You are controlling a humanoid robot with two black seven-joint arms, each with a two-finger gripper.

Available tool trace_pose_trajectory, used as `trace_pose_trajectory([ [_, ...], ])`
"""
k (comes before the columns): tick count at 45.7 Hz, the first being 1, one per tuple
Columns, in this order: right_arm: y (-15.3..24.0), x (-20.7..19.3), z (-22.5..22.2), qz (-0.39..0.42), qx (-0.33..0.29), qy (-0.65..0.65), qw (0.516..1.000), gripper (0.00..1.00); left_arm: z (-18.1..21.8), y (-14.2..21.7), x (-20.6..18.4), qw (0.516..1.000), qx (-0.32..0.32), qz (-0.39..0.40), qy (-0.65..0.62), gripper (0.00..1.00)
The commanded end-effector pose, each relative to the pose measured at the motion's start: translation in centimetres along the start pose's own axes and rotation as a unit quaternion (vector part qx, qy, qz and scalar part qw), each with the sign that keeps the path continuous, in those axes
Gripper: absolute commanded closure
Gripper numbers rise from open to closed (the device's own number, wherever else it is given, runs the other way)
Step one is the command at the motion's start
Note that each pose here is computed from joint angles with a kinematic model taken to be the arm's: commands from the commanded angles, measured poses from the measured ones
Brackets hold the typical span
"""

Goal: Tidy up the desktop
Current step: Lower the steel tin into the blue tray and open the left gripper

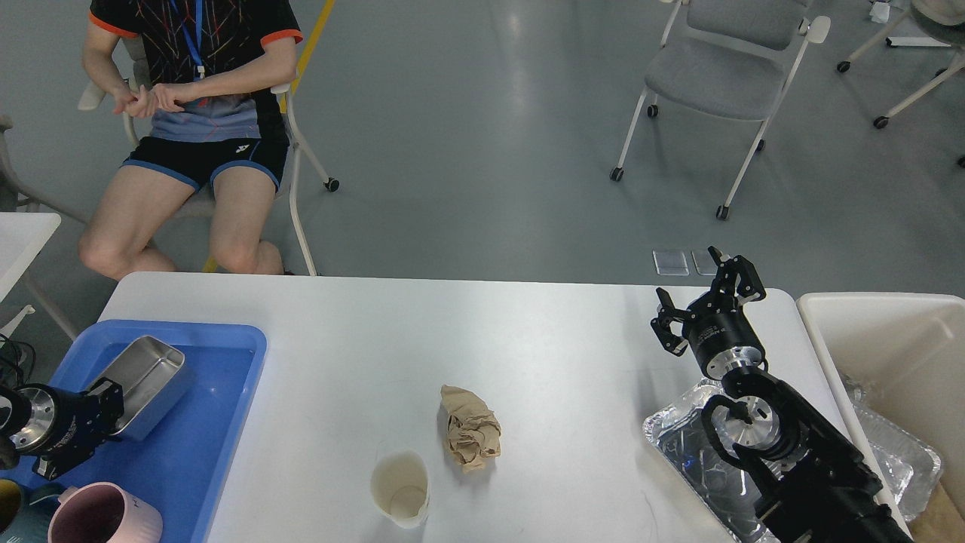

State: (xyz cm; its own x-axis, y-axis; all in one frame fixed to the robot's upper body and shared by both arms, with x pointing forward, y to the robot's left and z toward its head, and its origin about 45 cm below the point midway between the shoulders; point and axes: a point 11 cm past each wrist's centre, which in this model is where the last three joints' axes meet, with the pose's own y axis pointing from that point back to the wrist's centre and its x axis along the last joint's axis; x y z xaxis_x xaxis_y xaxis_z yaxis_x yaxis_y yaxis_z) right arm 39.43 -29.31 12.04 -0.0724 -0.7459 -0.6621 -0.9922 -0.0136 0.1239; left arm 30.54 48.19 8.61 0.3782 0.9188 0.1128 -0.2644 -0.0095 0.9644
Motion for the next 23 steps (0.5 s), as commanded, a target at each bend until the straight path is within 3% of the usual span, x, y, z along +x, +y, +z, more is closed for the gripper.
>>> trace_pose_trajectory([
  [1,-0.01,-0.06,-0.01,-0.001,0.0,0.0,1.0,0.0,-0.04,-0.06,-0.08,1.0,0.0,-0.001,0.0,0.03],
  [23,0.0,-0.01,0.01,0.0,0.0,0.0,1.0,0.0,0.01,-0.03,-0.06,1.0,0.0,-0.001,0.0,0.03],
])
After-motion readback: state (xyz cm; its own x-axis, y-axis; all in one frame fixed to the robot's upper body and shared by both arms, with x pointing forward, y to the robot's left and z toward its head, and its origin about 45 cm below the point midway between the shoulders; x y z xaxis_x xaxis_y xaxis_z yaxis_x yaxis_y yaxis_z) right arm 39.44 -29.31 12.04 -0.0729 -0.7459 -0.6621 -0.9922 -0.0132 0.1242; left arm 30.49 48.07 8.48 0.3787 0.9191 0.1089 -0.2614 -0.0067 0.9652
